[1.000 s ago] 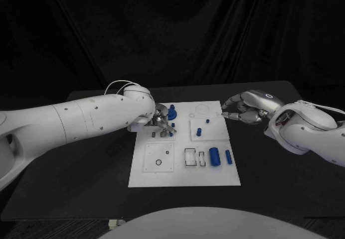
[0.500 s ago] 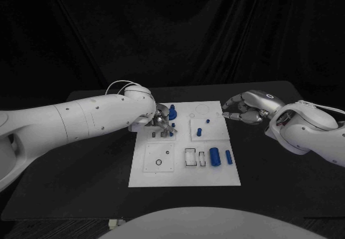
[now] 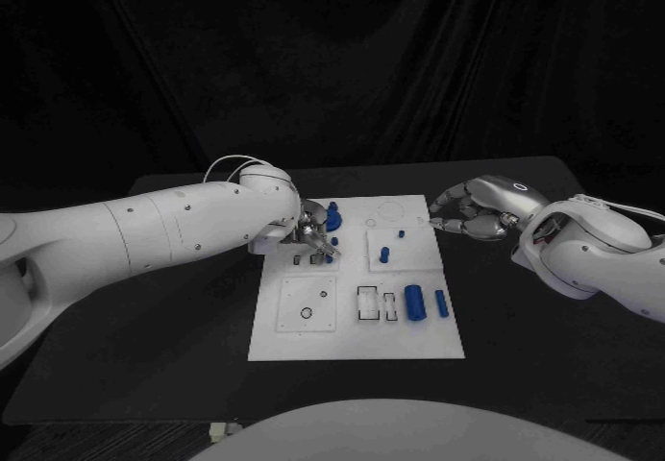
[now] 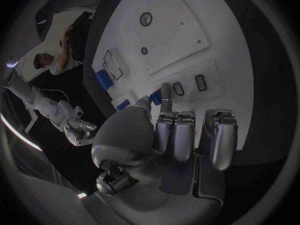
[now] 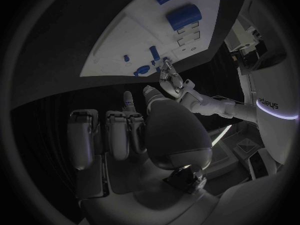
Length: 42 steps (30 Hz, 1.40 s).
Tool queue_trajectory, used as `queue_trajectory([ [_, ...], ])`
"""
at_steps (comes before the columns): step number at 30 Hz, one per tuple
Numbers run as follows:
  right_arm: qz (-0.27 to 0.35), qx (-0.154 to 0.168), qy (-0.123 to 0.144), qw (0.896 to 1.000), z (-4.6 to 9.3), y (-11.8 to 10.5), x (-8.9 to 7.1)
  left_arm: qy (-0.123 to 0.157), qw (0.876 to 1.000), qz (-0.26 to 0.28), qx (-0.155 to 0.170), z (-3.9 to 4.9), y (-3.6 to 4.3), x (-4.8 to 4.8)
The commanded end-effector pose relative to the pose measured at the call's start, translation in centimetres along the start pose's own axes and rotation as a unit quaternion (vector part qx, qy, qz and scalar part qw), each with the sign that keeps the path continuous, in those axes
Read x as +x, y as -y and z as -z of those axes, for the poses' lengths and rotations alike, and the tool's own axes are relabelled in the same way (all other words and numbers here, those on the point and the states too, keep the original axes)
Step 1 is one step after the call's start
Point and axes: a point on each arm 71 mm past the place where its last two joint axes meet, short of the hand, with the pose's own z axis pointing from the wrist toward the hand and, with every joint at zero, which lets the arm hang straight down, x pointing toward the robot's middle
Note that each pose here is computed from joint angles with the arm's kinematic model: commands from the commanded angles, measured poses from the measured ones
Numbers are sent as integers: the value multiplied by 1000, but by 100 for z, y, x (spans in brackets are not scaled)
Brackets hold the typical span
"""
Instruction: Assemble the parts on the task board
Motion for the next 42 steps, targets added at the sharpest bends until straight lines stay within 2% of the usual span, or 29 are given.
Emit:
queue_trajectory([
  [1,0,10,-5,1000,3,13,16,2,1000,1,14,-4,29,11],
  [32,0,12,-8,1000,4,18,23,2,1000,3,15,7,-4,14],
  [42,1,15,-11,1000,6,25,28,16,999,11,26,26,-36,1],
])
